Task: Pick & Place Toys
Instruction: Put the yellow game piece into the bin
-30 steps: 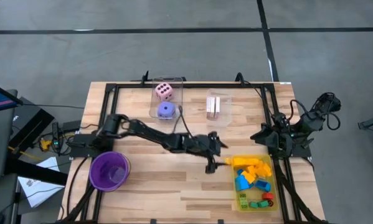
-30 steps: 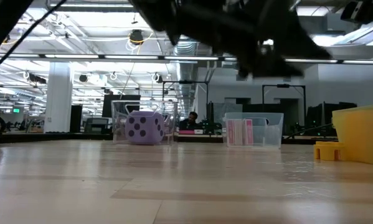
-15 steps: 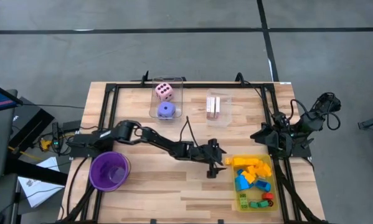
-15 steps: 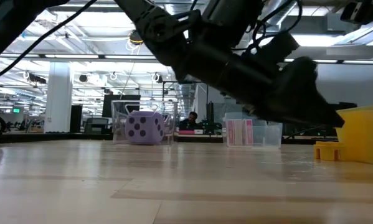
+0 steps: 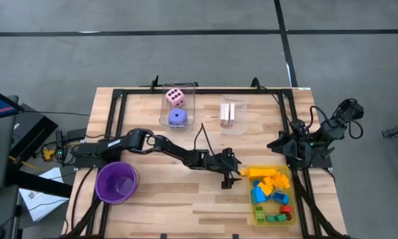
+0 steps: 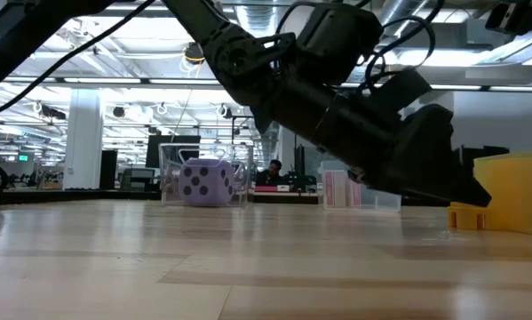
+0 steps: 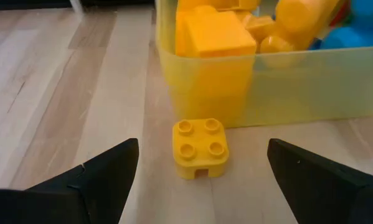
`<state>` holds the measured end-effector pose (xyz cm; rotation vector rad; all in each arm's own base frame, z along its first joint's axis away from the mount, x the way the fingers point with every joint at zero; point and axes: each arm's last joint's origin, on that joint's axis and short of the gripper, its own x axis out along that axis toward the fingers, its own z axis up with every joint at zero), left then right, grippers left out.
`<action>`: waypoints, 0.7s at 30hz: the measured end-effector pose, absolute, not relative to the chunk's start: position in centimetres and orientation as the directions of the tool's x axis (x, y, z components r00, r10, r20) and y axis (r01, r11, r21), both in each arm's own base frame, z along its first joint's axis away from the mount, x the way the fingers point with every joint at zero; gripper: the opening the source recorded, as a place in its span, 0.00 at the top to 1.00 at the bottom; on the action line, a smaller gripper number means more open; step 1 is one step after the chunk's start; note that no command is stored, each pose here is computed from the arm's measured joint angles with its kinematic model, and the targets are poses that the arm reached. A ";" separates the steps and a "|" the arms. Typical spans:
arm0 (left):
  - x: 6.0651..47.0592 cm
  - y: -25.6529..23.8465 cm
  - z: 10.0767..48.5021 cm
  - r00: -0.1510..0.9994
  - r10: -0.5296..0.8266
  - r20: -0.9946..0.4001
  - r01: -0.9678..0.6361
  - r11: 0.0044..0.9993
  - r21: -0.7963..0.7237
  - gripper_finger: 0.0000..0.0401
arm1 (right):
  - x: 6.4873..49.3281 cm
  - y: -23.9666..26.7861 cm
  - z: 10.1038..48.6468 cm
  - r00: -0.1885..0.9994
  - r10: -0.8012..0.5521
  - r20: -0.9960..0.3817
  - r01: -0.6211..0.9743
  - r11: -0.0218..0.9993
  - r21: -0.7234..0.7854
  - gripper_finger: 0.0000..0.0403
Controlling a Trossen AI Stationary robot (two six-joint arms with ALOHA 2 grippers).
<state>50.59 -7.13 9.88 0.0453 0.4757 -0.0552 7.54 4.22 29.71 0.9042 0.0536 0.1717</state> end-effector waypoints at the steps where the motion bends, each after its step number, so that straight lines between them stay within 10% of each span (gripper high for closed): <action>1: 50.6 -7.1 9.9 0.888 -0.043 -0.458 0.065 0.997 0.031 0.12 | 7.5 4.2 29.7 0.985 0.171 0.026 -0.126 0.606 0.786 0.52; 21: 50.6 -7.0 9.5 0.883 -0.078 -0.463 0.094 0.995 0.012 0.20 | 7.5 4.2 29.7 0.985 0.172 0.026 -0.127 0.605 0.786 0.52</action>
